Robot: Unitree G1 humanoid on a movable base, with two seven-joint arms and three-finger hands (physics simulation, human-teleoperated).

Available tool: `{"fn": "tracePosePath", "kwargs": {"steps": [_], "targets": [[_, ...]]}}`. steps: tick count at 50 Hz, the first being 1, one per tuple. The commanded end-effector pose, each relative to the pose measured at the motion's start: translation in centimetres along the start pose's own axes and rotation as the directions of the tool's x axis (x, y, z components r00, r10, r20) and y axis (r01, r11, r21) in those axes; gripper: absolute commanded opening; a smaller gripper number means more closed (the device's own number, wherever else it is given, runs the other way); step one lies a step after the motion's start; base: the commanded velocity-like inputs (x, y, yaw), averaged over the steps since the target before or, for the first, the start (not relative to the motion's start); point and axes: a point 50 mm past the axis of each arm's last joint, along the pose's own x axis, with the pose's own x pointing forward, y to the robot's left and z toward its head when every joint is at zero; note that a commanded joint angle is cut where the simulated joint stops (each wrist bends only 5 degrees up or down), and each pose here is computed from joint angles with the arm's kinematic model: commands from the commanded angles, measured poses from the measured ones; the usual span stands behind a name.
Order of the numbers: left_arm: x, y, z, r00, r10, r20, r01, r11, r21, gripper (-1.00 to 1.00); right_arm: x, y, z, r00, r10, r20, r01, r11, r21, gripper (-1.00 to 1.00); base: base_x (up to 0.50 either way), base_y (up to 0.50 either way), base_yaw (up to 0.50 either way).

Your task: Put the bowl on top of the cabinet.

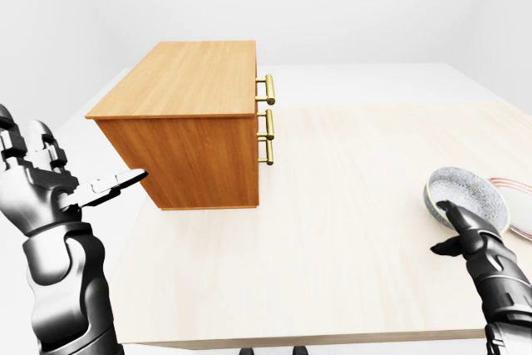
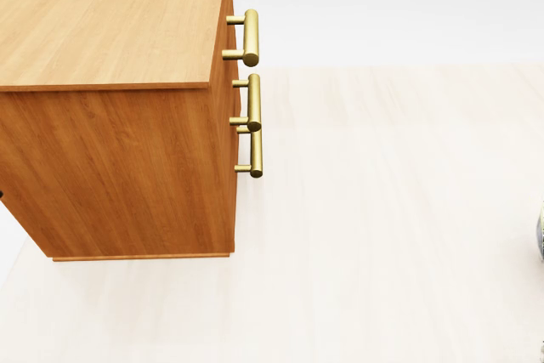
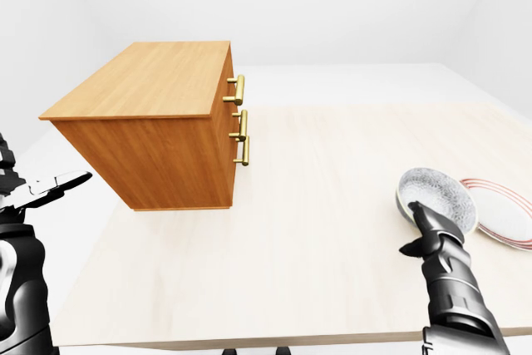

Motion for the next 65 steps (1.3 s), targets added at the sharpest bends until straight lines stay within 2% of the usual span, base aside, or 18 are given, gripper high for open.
{"fn": "tracePosePath", "kwargs": {"steps": [1, 24, 28, 29, 33, 35, 36, 37, 39, 41, 46, 48, 51, 52, 53, 59, 60, 65], "targets": [[-0.2, -0.3, -1.0, 0.999, -0.001, -0.042, 0.001, 1.0, 0.01, 1.0, -0.1, 0.8, 0.1, 1.0, 0.019, 0.006, -0.019, 1.0, -0.012, -1.0, 0.0, 0.0, 0.0], [-0.2, -0.3, -1.4, 0.998, 0.0, -0.058, 0.0, 1.0, 0.016, 1.0, 0.0, 0.4, 0.4, 1.0, 0.013, 0.018, -0.013, 1.0, -0.011, -1.0, 0.0, 0.0, 0.0], [-0.2, -0.3, -1.5, 0.998, -0.001, -0.062, 0.002, 1.0, 0.017, 1.0, 0.2, -2.0, 1.5, 0.999, -0.021, 0.031, 0.022, 0.999, -0.034, -1.0, 0.0, 0.0, 0.0], [-0.2, -0.3, -1.4, 0.998, 0.0, -0.059, 0.001, 1.0, 0.017, 1.0, 0.3, -4.2, 2.3, 0.997, -0.051, 0.051, 0.055, 0.996, -0.077, -1.0, 0.0, 0.0, 0.0], [-0.2, -0.3, -1.4, 0.998, 0.001, -0.056, 0.0, 1.0, 0.014, 1.0, 0.4, -8.5, 3.0, 0.996, -0.09, 0.019, 0.092, 0.978, -0.187, -1.0, 0.0, 0.0, 0.0], [-0.2, -0.4, -1.3, 0.999, -0.001, -0.053, 0.002, 1.0, 0.013, 1.0, -0.2, -13.0, 3.8, 0.992, -0.126, 0.001, 0.123, 0.966, -0.229, -1.0, 0.0, 0.0, 0.0], [-0.1, -0.4, -1.3, 0.999, -0.001, -0.054, 0.002, 1.0, 0.013, 1.0, -0.2, -13.1, 3.8, 0.992, -0.128, -0.001, 0.124, 0.965, -0.229, -1.0, 0.0, 0.0, 0.0], [-0.1, -0.4, -1.3, 0.999, -0.001, -0.051, 0.001, 1.0, 0.013, 1.0, -1.1, -16.5, 4.7, 0.986, -0.165, 0.001, 0.16, 0.956, -0.245, -1.0, 0.0, 0.0, 0.0], [-0.1, -0.4, -1.3, 0.999, 0.0, -0.05, 0.001, 1.0, 0.013, 1.0, -2.3, -19.9, 5.7, 0.978, -0.206, -0.005, 0.197, 0.939, -0.281, -1.0, 0.0, 0.0, 0.0], [-0.1, -0.4, -1.1, 0.999, -0.001, -0.043, 0.001, 1.0, 0.009, 1.0, -4.9, -25.0, 7.7, 0.961, -0.278, -0.014, 0.258, 0.909, -0.327, -1.0, 0.0, 0.0, 0.0], [-0.1, -0.5, -1.1, 0.999, -0.003, -0.042, 0.004, 1.0, 0.008, 1.0, -8.4, -30.2, 10.7, 0.931, -0.366, -0.011, 0.342, 0.88, -0.331, -1.0, 0.0, 0.0, 0.0], [-0.1, -0.4, -1.0, 0.999, 0.0, -0.039, 0.001, 1.0, 0.006, 1.0, -10.7, -32.4, 13.6, 0.911, -0.412, 0.031, 0.398, 0.854, -0.335, -1.0, 0.0, 0.0, 0.0], [-0.1, -0.4, -1.0, 0.999, 0.0, -0.041, 0.001, 1.0, 0.005, 1.0, -12.0, -32.9, 16.7, 0.899, -0.427, 0.091, 0.431, 0.832, -0.35, -1.0, 0.0, 0.0, 0.0], [-0.1, -0.5, -1.1, 0.999, -0.003, -0.044, 0.003, 1.0, 0.006, 1.0, -12.5, -32.9, 18.1, 0.884, -0.457, 0.098, 0.453, 0.786, -0.421, -1.0, 0.0, 0.0, 0.0], [-0.1, -0.5, -1.1, 0.999, -0.003, -0.043, 0.003, 1.0, 0.006, 1.0, -12.7, -32.8, 19.2, 0.88, -0.46, 0.117, 0.462, 0.773, -0.436, -1.0, 0.0, 0.0, 0.0], [-0.1, -0.4, -0.8, 1.0, -0.001, -0.031, 0.001, 1.0, -0.001, 1.0, -15.9, -30.9, 27.4, 0.847, -0.411, 0.336, 0.524, 0.749, -0.406, -1.0, 0.0, 0.0, 0.0], [-0.1, -0.4, -0.8, 1.0, -0.001, -0.03, 0.001, 1.0, -0.001, 1.0, -16.0, -30.9, 27.5, 0.846, -0.41, 0.34, 0.525, 0.75, -0.403, -1.0, 0.0, 0.0, 0.0], [0.0, -0.3, -0.4, 1.0, -0.001, -0.016, 0.001, 1.0, -0.006, 1.0, -19.3, -28.0, 33.8, 0.751, -0.372, 0.546, 0.6, 0.73, -0.328, -1.0, 0.0, 0.0, 0.0]]}}
